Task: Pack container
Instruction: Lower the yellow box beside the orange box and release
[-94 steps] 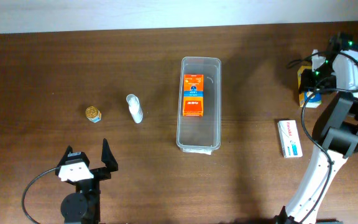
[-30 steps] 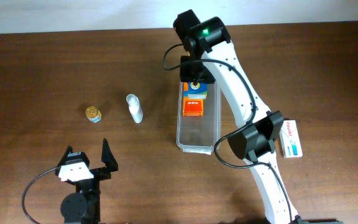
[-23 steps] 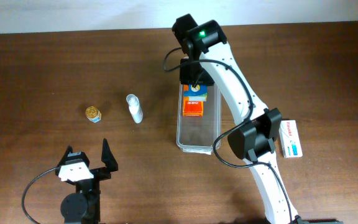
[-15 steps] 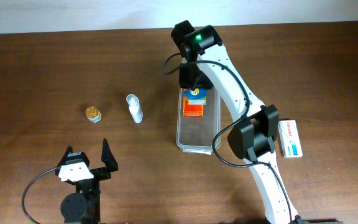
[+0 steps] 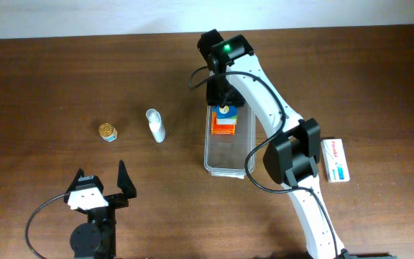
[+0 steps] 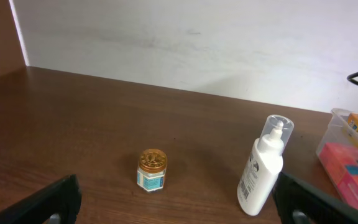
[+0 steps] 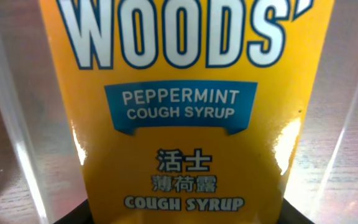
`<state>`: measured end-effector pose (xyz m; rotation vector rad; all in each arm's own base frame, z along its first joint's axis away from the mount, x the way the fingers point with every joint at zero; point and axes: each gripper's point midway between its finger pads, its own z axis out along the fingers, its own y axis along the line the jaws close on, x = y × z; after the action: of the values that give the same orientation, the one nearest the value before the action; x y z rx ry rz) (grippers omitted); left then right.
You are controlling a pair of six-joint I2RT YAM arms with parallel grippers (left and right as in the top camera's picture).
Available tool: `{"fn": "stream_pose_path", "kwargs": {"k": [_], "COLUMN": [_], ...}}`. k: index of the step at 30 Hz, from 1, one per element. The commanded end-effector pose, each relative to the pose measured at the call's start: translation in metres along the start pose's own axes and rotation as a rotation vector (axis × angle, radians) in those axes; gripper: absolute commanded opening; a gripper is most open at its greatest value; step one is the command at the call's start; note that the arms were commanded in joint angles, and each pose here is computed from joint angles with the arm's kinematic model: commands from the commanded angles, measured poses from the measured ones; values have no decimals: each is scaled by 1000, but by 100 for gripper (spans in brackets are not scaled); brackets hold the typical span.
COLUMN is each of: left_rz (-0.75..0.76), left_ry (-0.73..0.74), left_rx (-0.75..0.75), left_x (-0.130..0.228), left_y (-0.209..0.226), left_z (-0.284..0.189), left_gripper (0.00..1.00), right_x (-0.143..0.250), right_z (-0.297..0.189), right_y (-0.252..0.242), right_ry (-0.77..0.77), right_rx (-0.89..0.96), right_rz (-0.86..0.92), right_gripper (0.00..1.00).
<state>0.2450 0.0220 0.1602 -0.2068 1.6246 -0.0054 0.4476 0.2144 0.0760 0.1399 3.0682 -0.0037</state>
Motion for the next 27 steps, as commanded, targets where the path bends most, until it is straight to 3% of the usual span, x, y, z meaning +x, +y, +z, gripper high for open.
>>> {"fn": "stream_pose_path", "kwargs": {"k": [1,9,15,27], "left_rz": [16,16,16,16], "left_ry": [-3,-4,-4,-4], "left_rx": [-13,-13,-13,-13], "left_x": [0,0,0,0], "left_y": [3,3,3,3], "left_z": [0,0,0,0], "left_gripper": [99,99,99,99], "right_x": [-1,-2,-2,-11], "right_z": [2,4,5,-6], "right_y": [1,12,11,3], "right_ry": [-1,5,4,-26], "right_rx": [-8,-60,-59,-59], "right_rz": [6,7,-19,-4], "right_gripper": [52,53,61,62]}}
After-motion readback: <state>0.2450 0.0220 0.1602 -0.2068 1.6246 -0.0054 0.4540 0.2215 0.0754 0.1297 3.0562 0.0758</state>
